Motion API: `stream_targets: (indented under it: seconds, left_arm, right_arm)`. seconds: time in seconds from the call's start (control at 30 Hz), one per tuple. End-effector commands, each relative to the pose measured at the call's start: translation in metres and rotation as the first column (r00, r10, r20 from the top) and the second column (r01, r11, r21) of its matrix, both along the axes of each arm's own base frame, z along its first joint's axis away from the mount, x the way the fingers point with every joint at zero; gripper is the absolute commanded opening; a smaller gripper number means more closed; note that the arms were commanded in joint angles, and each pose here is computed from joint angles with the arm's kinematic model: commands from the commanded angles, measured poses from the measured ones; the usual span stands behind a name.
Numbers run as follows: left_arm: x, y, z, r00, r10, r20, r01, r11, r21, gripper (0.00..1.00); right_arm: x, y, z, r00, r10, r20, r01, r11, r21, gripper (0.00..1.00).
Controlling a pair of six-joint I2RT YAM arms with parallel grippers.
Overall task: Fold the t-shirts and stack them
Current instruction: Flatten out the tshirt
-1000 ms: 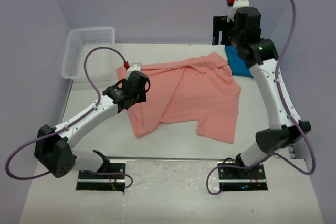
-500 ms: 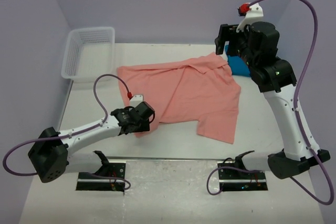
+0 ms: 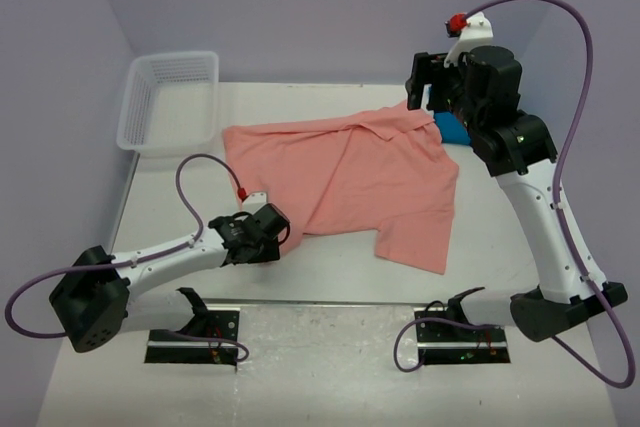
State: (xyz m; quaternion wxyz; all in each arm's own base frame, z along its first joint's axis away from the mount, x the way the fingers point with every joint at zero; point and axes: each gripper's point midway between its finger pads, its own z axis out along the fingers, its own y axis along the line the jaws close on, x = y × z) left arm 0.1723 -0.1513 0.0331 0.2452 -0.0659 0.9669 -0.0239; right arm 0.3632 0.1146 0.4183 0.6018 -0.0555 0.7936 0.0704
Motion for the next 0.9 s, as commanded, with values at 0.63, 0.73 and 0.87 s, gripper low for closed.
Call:
stream_targets:
  seconds: [0.63,0.73,0.87]
  left_arm:
    - [0.019,0.012,0.053,0.976,0.140,0.165,-0.132,0.990,-0.055,0.00]
    - [0.024,0.022,0.071,0.964,0.164,0.209,-0.161,0.987,-0.030,0.00]
    - [0.032,0.025,0.080,0.958,0.166,0.234,-0.170,0.985,-0.002,0.00]
  right_arm:
    - [0.005,0.007,0.002,1.000,0.003,0.017,-0.003,1.000,0.023,0.82]
    - [0.006,0.010,-0.001,1.000,0.008,0.008,-0.008,1.000,0.020,0.82]
    - [0.008,0.010,-0.005,1.000,0.006,-0.004,-0.006,1.000,0.014,0.82]
